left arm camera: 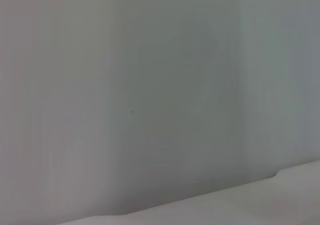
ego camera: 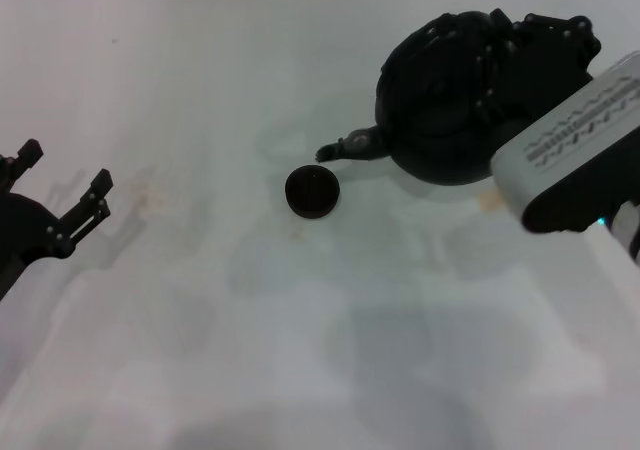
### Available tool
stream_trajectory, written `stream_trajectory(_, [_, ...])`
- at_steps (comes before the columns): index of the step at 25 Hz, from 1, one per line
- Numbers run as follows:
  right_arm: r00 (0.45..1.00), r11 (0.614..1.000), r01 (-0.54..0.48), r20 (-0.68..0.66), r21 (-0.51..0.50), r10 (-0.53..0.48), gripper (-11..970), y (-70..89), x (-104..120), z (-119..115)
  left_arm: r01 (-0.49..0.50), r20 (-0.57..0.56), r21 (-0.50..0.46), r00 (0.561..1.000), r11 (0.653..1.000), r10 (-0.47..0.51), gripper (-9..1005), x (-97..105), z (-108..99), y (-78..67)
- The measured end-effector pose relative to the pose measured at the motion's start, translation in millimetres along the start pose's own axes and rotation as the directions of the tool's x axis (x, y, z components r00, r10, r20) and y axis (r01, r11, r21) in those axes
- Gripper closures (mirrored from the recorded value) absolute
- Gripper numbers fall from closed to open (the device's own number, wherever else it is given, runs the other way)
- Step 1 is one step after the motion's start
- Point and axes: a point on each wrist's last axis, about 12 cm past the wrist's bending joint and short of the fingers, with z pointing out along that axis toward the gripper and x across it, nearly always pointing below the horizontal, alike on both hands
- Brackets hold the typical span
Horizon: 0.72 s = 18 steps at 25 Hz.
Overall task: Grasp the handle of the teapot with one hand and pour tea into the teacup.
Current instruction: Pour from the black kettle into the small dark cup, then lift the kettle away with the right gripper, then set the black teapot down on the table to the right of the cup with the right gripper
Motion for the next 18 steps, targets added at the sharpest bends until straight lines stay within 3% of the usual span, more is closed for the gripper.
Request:
stream_trajectory(10, [0.991, 0.987, -0.133, -0.011, -0.087, 0.133, 851, -26.3, 28, 8, -0.002, -0.003, -0.001, 1.000, 1.000, 0.002, 121, 0, 1, 0.6])
stream_trajectory(18, [0.968, 0.953, -0.248, 0.004, -0.174, 0.252, 852, -73.5, 62, 1, -0.003, -0.003, 0.000, 1.000, 1.000, 0.003, 120, 0, 3, 0.8])
